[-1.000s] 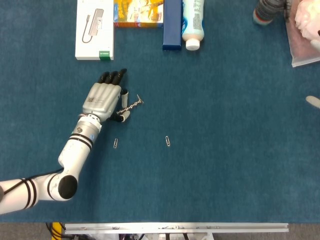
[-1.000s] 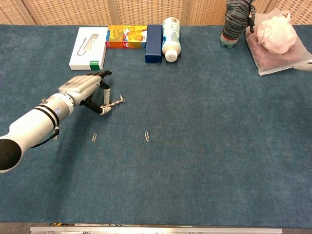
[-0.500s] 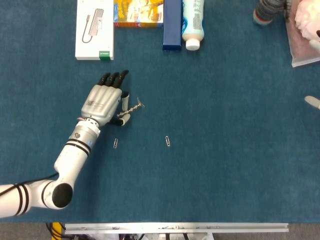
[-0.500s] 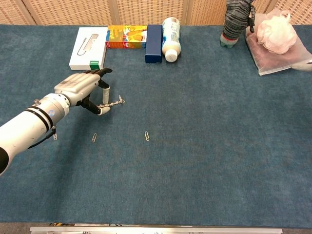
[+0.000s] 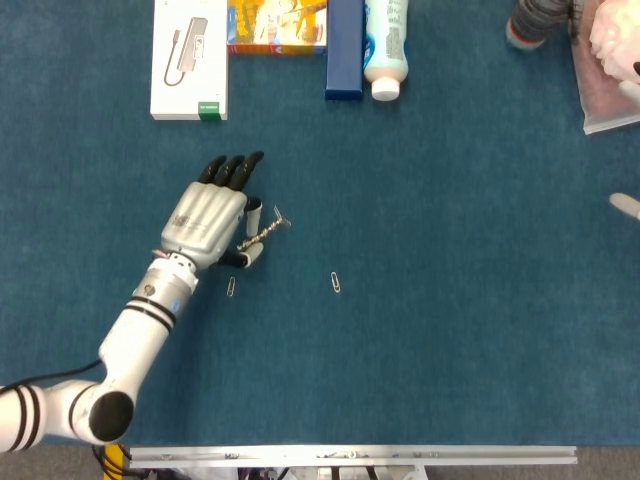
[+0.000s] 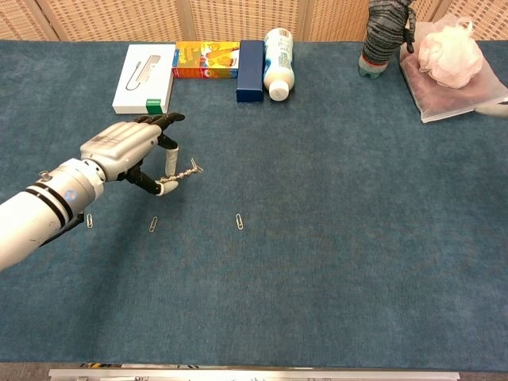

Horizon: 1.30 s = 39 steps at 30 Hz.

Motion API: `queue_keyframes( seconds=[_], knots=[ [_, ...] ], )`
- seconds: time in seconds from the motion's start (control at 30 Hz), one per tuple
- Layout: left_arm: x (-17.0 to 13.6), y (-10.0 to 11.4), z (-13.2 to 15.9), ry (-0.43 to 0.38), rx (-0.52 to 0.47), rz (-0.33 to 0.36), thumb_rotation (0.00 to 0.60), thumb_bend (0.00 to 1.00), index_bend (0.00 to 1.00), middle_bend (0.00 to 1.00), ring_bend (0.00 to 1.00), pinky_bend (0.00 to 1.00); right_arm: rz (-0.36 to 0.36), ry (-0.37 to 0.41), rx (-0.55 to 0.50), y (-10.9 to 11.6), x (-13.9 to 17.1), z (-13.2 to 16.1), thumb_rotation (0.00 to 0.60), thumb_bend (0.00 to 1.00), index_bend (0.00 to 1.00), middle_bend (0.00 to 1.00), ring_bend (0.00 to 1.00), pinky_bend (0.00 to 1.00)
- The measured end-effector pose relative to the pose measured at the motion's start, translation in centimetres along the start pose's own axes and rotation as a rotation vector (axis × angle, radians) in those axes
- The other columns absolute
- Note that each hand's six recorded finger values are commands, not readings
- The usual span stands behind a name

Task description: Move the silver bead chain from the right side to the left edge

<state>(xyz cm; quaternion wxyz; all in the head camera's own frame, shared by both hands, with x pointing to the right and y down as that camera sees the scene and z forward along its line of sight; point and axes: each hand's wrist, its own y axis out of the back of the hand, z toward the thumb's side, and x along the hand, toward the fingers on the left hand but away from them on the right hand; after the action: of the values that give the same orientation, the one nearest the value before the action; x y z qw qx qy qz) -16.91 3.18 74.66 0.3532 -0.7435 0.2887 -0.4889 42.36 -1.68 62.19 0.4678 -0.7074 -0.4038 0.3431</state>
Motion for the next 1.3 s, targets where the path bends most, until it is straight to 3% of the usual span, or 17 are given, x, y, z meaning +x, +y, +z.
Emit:
queue_keyframes(
  seconds=[0.57,1.3],
  knots=[
    [-5.7,-1.0,-2.3,0.049,0.006,-0.013,0.600,0.30,0.59,0.00,0.00,0.02,0.002,0.010,-0.006,-0.2,0.2,0.5,0.600,0.00,0.07,0.02,0.00,0.09],
    [-10.6,-2.4,-8.8,0.243,-0.030,-0.025,0.600,0.30,0.59,0.00,0.00,0.02,0.017,0.017,-0.011,-0.7,0.2,1.0,0.600,0.00,0.07,0.02,0.00,0.09]
  ],
)
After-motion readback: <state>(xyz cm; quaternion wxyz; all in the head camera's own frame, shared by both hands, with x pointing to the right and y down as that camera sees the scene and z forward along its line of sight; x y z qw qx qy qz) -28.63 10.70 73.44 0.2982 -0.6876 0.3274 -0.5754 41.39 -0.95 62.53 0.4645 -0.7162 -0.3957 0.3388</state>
